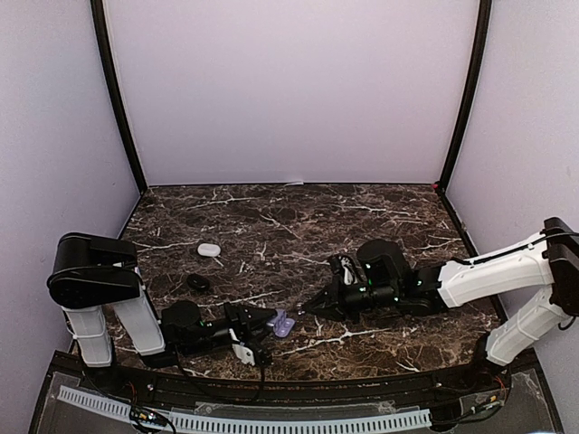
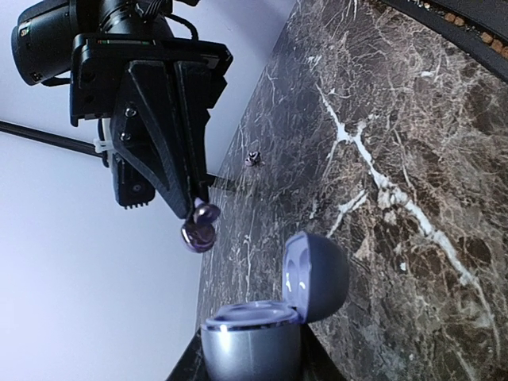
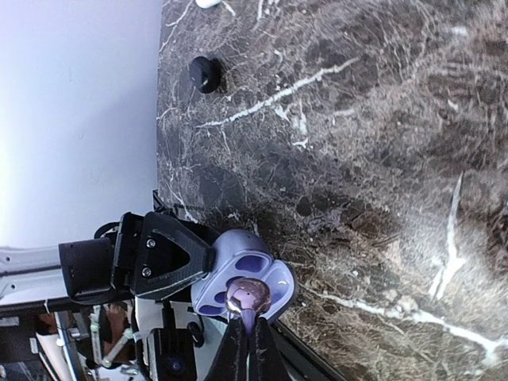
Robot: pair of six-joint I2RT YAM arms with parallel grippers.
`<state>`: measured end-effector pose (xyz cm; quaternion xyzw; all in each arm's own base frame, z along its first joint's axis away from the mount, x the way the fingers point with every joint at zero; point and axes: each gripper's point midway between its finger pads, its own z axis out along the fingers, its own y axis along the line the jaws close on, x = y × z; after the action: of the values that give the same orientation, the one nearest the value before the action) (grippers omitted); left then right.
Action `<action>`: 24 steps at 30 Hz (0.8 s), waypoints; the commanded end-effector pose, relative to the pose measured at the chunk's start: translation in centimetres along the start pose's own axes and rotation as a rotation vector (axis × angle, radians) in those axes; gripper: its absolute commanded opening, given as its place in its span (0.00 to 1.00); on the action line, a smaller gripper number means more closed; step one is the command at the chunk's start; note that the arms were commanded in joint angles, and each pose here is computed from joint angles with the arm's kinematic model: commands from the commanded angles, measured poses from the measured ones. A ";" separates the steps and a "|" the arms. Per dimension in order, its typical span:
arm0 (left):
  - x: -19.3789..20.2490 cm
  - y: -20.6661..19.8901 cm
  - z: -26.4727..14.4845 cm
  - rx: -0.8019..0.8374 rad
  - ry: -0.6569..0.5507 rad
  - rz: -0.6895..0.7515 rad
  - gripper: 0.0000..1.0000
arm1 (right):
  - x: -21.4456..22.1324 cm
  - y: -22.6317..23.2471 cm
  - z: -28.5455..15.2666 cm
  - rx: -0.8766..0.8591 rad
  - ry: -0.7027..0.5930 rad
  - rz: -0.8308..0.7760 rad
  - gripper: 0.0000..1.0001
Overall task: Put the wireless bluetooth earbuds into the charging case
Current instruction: Insert the left earbud into the left side groove of the charging case.
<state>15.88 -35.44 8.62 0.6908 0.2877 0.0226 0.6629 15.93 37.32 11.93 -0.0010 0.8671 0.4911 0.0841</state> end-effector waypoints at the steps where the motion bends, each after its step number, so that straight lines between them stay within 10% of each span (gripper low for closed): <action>1: -1.8 5.8 -0.1 -0.236 -0.053 0.027 0.02 | 0.5 1.5 1.1 -0.025 0.017 0.109 0.00; 24: -2.1 6.6 -0.1 -0.258 -0.061 0.025 0.02 | 0.5 1.8 2.2 -0.092 0.026 0.194 0.00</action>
<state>16.56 -35.71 9.18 0.6860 0.2824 0.0470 0.6689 15.73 39.31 11.21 0.0810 0.8544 0.5125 0.0268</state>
